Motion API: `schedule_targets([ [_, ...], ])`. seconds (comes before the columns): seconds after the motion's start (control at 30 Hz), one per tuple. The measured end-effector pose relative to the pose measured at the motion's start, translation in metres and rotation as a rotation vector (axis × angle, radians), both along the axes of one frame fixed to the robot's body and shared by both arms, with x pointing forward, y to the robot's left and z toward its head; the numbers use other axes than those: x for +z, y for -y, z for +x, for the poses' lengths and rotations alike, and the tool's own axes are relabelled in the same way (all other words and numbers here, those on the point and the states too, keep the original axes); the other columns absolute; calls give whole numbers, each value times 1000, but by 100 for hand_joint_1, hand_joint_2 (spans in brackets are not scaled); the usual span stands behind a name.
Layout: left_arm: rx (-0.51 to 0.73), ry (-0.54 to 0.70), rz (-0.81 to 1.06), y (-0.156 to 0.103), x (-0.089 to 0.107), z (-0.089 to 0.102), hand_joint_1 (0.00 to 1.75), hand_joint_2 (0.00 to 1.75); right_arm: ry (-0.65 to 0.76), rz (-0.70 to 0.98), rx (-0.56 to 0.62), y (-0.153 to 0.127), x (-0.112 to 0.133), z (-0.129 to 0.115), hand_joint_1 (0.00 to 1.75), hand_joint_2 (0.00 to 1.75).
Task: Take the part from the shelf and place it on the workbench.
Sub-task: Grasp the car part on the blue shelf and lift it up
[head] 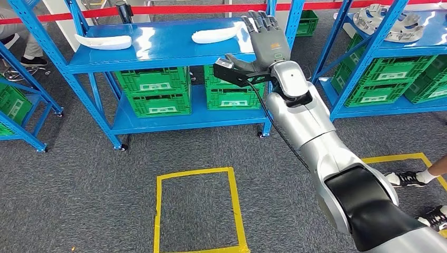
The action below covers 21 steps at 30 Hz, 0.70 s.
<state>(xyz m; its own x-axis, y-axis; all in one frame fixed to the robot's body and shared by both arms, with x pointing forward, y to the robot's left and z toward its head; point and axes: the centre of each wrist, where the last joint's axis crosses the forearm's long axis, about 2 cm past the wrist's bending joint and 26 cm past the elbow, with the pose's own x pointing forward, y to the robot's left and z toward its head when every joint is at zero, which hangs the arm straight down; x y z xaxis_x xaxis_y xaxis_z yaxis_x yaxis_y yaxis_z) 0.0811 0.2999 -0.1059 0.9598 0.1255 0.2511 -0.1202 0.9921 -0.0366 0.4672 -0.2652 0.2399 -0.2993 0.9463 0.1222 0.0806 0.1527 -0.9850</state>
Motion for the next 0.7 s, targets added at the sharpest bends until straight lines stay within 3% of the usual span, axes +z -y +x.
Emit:
schedule_targets([
  [0.27,-33,-8,-6,0,0,0,0,0,114,-198,46,-11,11,-5,0,0],
  [0.7,-47,-8,-28,2,0,-1,0,0,160,-240,22,29,-11,-25,0,0],
])
